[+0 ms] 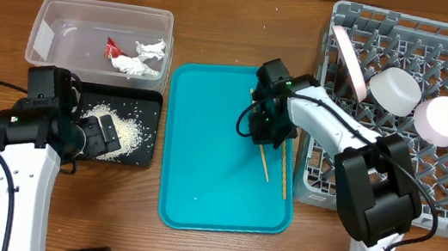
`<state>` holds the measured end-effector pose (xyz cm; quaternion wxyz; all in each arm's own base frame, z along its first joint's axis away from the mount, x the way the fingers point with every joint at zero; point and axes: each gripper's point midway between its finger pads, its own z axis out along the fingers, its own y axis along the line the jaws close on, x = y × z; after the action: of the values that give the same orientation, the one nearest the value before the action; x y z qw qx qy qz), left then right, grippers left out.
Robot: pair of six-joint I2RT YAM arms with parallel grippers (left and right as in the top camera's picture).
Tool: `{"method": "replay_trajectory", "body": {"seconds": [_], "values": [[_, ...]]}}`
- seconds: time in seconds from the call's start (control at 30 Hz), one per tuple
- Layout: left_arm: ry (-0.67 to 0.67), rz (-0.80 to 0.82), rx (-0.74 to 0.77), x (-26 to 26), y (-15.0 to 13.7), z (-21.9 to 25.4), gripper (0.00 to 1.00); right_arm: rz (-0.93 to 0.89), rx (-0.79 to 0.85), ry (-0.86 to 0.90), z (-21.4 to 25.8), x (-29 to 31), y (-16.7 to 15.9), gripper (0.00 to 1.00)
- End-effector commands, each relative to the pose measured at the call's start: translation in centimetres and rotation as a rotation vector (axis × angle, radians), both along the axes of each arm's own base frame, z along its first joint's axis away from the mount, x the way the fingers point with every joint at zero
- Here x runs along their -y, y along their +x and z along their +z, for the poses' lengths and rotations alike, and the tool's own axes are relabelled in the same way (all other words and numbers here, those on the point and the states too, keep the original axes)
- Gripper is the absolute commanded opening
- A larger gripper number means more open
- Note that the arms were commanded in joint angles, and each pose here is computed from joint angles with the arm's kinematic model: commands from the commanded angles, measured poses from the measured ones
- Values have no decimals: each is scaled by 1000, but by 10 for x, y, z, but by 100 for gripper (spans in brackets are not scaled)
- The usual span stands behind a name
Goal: Sort waste into correct bins and load items into the dishwasher
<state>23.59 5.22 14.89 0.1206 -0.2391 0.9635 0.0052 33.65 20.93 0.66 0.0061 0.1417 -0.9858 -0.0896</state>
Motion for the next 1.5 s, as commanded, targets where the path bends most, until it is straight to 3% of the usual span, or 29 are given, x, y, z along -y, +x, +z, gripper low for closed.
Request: {"method": "replay_trajectory", "body": {"seconds": [0.0, 0.17, 0.3, 0.47, 0.87, 1.3, 1.4, 1.47], "values": [[6, -4, 2, -2, 0, 2, 100, -13, -32, -6, -4, -4, -9, 4], [6, -4, 2, -2, 0, 2, 100, -77, -27, -3, 20, 0, -7, 4], [6, -5, 2, -2, 0, 2, 100, -110, 147, 93, 97, 5, 16, 4], [6, -5, 2, -2, 0, 2, 100, -97, 227, 97, 148, 30, 7, 4], [6, -4, 2, -2, 0, 2, 100, -300, 179, -6, 148, 124, 14, 4], [6, -4, 2, -2, 0, 2, 100, -286, 163, -65, 129, 138, 9, 4], [6, -4, 2, -2, 0, 2, 100, -287, 173, -62, 130, 137, 11, 22], [6, -4, 2, -2, 0, 2, 100, -287, 173, -62, 130, 137, 11, 26]]}}
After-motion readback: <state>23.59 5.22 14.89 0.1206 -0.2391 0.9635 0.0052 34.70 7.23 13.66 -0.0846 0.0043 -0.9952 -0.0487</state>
